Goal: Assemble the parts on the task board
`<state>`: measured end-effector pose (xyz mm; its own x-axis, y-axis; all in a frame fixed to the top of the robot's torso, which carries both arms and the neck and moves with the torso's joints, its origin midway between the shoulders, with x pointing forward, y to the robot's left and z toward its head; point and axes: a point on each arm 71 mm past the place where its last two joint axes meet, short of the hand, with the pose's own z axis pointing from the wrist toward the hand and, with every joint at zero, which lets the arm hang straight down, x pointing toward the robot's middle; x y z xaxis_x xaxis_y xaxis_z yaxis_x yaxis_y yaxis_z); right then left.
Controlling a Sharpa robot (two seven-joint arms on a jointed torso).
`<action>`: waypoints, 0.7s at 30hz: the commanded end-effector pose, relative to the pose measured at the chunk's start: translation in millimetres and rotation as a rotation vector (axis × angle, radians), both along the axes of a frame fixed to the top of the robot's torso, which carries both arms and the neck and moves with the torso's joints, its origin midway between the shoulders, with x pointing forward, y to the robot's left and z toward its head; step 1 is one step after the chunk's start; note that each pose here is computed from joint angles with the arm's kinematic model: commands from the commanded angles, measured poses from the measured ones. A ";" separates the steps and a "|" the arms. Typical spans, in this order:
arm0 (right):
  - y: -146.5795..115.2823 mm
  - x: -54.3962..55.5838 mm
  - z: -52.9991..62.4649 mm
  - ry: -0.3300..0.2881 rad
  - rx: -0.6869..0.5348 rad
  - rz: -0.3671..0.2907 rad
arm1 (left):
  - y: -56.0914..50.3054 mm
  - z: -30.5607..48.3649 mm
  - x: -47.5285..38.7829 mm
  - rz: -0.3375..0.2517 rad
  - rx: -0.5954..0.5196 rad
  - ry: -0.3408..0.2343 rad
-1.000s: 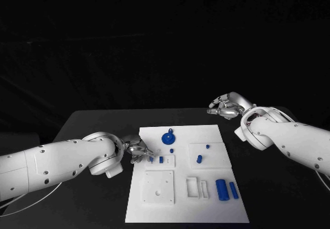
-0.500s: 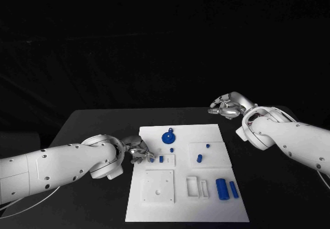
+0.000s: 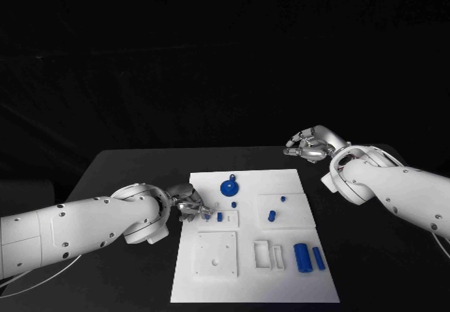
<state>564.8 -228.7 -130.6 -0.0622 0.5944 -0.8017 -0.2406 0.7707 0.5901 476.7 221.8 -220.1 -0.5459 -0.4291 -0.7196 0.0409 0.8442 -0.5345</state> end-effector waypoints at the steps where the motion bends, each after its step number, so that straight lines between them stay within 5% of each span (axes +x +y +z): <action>1: 1.2 -0.5 -0.4 0.004 -0.003 0.017 | -2.2 -3.6 -2.5 -0.032 0.064 0.032; 8: 0.4 -0.8 -0.6 0.005 -0.003 0.017 | -1.4 -6.3 -4.0 -0.035 0.093 0.059; 21: -0.2 -0.9 -0.8 0.006 -0.003 0.017 | -0.9 -12.4 -6.9 -0.048 0.104 0.007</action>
